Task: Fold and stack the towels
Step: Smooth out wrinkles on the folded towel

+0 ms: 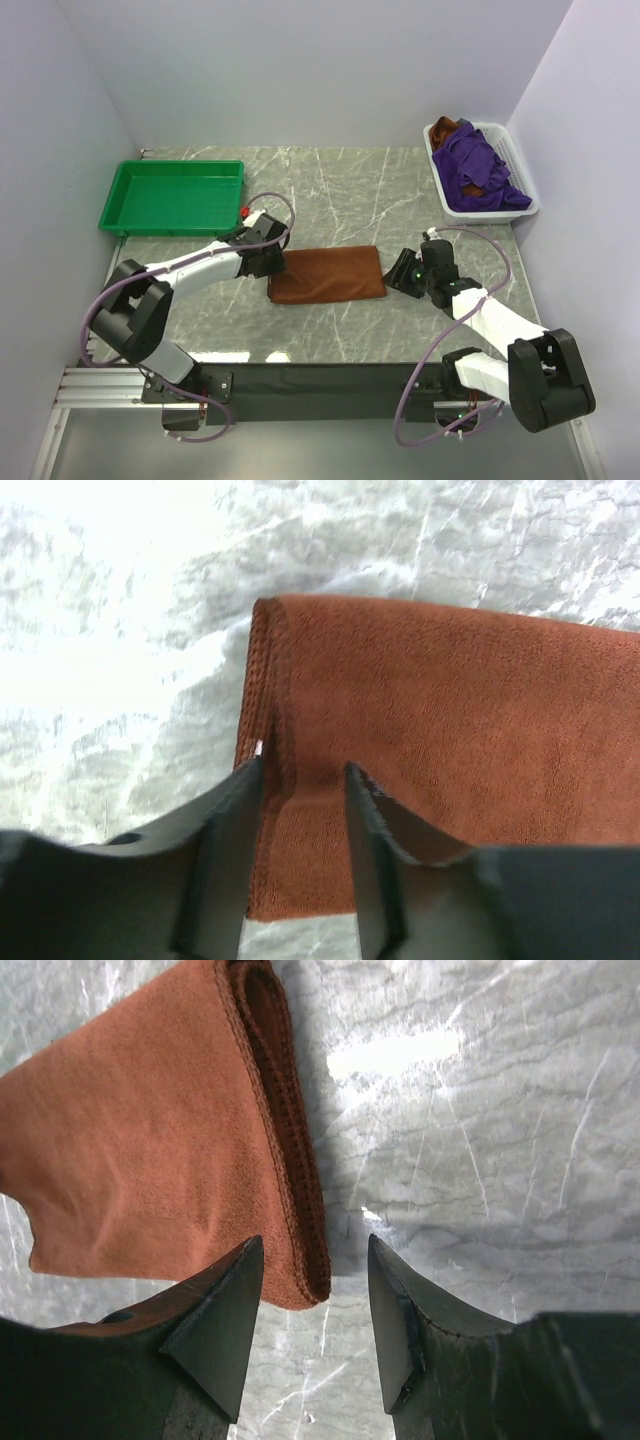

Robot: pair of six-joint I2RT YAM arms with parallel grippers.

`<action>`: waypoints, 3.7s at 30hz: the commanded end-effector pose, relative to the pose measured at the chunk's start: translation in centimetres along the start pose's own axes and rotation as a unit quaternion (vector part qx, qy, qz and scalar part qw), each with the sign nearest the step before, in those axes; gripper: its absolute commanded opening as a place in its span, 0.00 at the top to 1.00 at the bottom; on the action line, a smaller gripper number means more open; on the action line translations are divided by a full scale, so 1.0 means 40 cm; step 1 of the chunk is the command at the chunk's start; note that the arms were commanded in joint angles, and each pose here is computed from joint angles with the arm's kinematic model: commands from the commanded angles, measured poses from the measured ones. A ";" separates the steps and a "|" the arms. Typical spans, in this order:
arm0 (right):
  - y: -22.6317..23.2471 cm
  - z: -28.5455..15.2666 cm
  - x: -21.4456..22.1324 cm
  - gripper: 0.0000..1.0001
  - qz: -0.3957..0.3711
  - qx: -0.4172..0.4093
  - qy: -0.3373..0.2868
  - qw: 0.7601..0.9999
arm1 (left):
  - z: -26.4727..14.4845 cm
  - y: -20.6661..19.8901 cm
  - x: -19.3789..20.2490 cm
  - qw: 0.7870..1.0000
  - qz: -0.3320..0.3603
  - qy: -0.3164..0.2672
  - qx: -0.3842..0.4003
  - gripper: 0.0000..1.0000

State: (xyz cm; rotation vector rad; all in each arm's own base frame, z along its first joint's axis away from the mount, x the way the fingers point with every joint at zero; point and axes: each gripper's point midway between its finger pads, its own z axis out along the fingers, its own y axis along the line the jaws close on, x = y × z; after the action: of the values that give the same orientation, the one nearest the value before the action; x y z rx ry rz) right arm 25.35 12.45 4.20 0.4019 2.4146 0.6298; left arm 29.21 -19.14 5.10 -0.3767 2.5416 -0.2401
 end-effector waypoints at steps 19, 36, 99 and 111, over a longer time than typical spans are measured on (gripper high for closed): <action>-0.009 0.021 0.028 0.54 -0.010 -0.016 0.021 1.000 | -0.037 0.013 -0.119 0.994 0.085 -0.046 -0.053 0.99; 0.039 -0.032 -0.024 0.57 -0.050 -0.044 -0.016 0.998 | -0.015 0.075 -0.062 0.991 0.085 -0.009 -0.103 0.16; 0.218 -0.051 0.014 0.58 -0.057 -0.189 0.006 0.980 | -0.164 -0.073 -0.042 0.994 -0.043 -0.046 0.093 0.43; 0.064 0.057 0.163 0.59 -0.004 -0.105 0.107 0.989 | 0.059 -0.011 -0.076 0.995 -0.084 -0.020 0.057 0.60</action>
State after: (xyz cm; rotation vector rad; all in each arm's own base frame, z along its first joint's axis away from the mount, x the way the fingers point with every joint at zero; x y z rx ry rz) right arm 22.45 18.50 2.15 0.2192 2.4868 0.9692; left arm 31.75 -18.84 4.84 -0.5497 2.4789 -0.3783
